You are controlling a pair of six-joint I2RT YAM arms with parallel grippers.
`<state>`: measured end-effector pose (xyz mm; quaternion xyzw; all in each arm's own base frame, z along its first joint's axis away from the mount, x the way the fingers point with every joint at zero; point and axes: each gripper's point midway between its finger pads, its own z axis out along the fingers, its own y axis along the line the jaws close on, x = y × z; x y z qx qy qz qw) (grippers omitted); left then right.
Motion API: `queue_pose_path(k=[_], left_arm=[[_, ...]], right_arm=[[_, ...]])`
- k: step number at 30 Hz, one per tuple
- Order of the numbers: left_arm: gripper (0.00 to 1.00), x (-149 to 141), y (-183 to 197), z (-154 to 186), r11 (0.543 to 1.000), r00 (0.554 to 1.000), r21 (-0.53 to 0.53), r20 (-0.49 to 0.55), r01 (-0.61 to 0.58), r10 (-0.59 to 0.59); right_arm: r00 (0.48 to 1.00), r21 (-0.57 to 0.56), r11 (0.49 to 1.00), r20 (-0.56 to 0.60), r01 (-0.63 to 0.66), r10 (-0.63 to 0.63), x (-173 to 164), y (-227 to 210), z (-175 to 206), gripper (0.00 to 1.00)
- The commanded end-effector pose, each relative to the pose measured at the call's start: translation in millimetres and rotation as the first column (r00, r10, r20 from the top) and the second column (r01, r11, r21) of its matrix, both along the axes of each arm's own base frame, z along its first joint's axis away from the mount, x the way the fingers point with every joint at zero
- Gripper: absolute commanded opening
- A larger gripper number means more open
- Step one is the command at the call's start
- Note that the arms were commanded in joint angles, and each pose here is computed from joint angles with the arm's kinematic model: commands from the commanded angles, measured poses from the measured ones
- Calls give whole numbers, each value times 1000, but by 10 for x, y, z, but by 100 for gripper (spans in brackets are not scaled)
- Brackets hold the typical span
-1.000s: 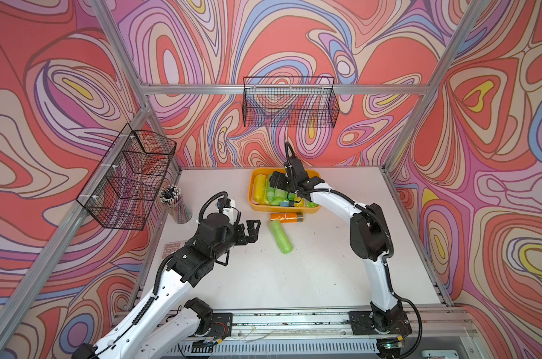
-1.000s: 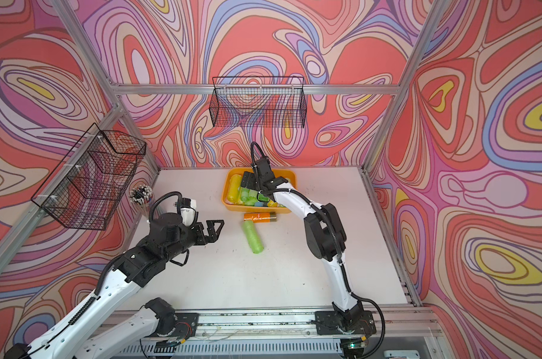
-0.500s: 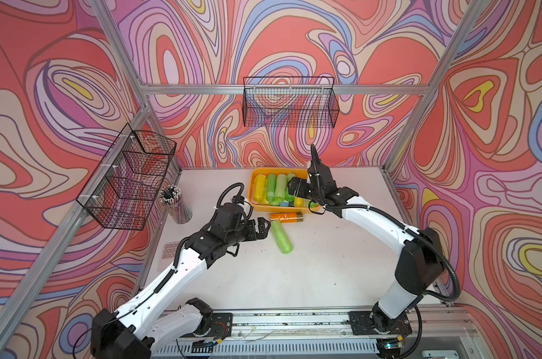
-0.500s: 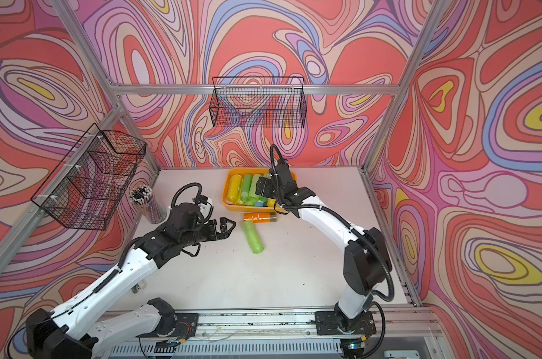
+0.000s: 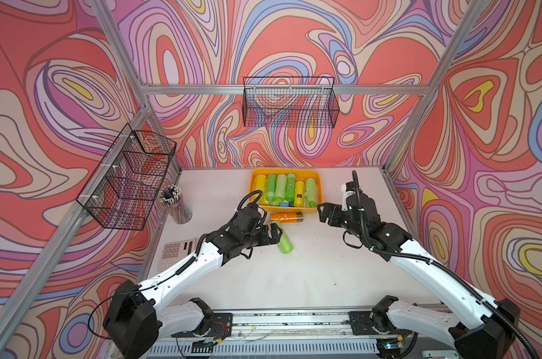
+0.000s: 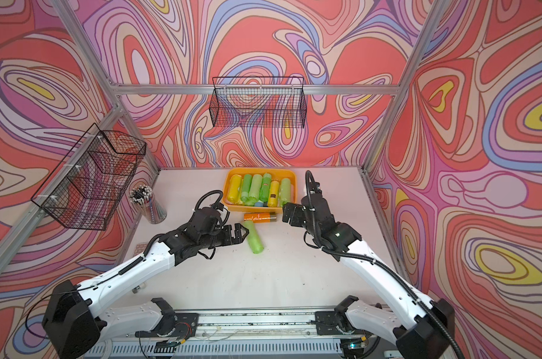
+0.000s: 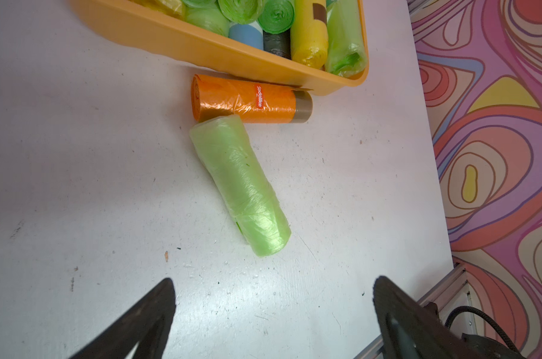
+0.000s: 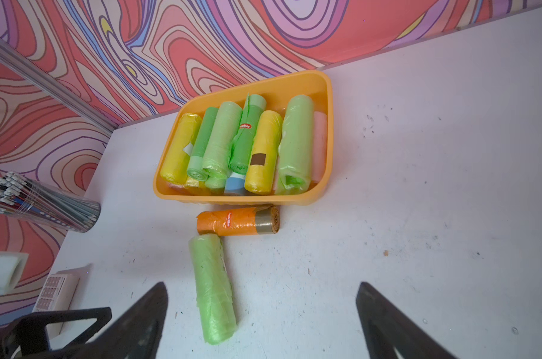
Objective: Put the roll of trash bags into the storage box
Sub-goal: Place the roll of trash bags in the storage box, then pick up the roll of trash bags from the center of the board.
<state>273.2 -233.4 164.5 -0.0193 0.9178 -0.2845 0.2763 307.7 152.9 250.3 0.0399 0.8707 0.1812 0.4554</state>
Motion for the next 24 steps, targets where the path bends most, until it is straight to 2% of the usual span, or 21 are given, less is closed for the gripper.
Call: queue_pose_path(k=[1,7,11,16,24], left_arm=[[100,106,-87,136,1000,999,9,32,-17,16],[100,141,-303,97,998,999,60,24,23,-24],[100,159,-380,32,993,999,110,1,46,-46],[100,211,-282,-2,988,999,156,40,-9,3],[100,207,-159,-130,977,999,207,35,-45,39]], right_arm=[[1000,6,1000,-9,9,-9,-163,-106,-103,97],[999,-22,998,-5,50,-51,-347,-318,-221,97],[998,10,998,8,54,-54,-449,-368,-248,97],[998,62,996,-6,67,-67,-579,-418,-310,97],[999,125,991,8,39,-41,-801,-466,-284,97]])
